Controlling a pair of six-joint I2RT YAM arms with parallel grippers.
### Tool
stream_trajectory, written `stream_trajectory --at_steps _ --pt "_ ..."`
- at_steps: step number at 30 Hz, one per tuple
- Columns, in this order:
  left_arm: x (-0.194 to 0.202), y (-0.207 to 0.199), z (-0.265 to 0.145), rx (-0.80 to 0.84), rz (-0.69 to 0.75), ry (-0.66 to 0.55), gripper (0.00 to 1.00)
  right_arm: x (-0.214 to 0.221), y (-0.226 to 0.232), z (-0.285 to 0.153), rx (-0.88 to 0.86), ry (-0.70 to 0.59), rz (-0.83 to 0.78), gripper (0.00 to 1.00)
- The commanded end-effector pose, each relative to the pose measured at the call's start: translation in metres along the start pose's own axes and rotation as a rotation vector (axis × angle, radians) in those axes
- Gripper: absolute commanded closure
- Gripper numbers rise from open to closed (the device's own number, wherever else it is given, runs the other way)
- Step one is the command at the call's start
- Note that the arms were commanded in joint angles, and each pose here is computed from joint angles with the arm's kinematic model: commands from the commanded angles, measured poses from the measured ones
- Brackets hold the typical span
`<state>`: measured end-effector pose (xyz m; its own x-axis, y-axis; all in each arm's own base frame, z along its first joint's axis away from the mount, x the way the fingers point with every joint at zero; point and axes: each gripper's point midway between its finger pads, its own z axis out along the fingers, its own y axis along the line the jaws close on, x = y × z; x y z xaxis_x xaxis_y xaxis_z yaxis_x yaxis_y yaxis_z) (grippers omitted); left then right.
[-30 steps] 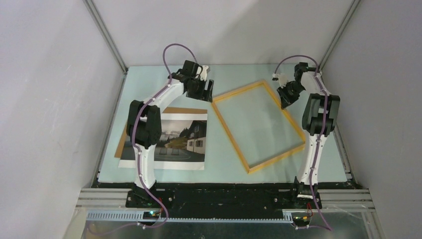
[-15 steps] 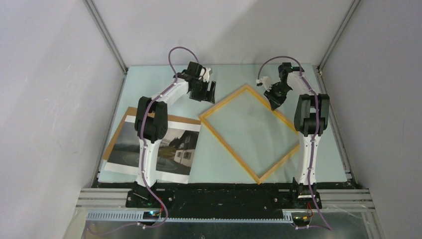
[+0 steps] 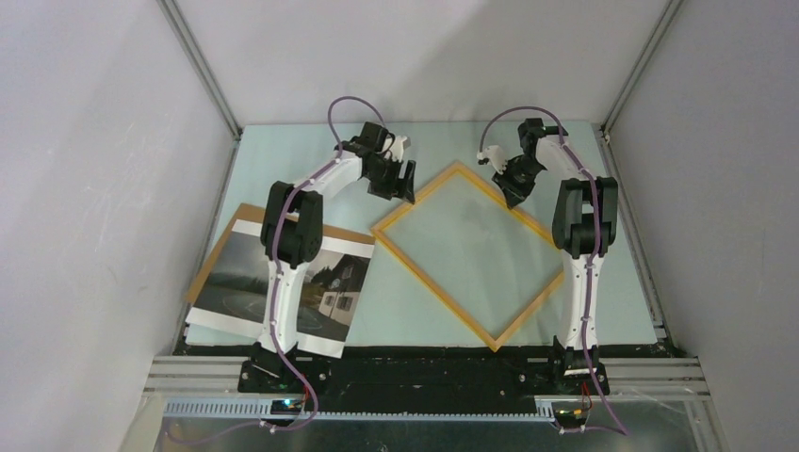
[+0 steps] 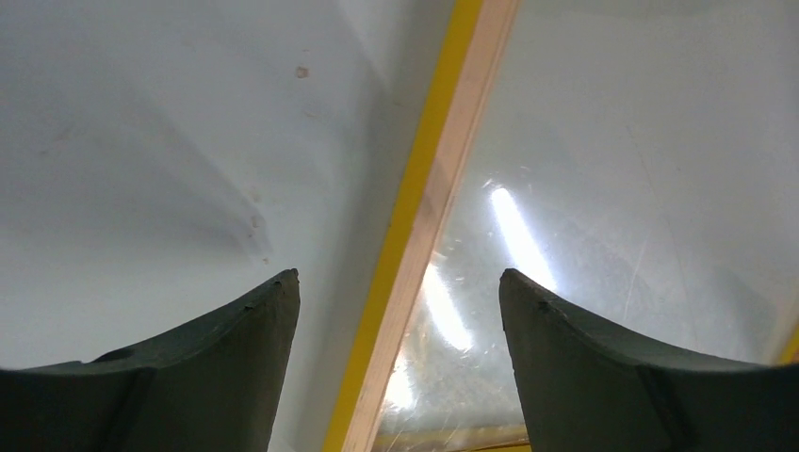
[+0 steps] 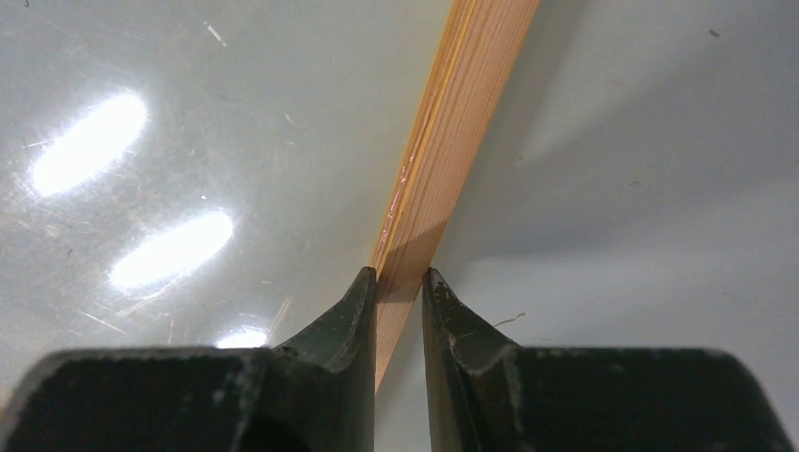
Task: Put the photo into the frame
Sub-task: Place the photo frame item in the photo frame.
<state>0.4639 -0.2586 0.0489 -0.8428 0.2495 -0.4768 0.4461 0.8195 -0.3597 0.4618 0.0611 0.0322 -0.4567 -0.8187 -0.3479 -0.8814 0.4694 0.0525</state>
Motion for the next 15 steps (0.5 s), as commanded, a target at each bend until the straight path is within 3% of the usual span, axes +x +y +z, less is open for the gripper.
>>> stream_trajectory --at_steps 1,8,15 --pt "-0.009 -0.019 0.004 0.087 0.050 -0.015 0.18 -0.025 -0.008 0.019 0.016 -0.058 -0.090 1.00" --pt "-0.004 -0.027 0.014 0.131 0.053 0.006 0.20 -0.024 -0.009 0.023 0.020 -0.050 -0.085 1.00" --pt "-0.002 -0.028 0.019 0.148 0.037 0.015 0.37 -0.022 -0.010 0.026 0.024 -0.043 -0.075 1.00"
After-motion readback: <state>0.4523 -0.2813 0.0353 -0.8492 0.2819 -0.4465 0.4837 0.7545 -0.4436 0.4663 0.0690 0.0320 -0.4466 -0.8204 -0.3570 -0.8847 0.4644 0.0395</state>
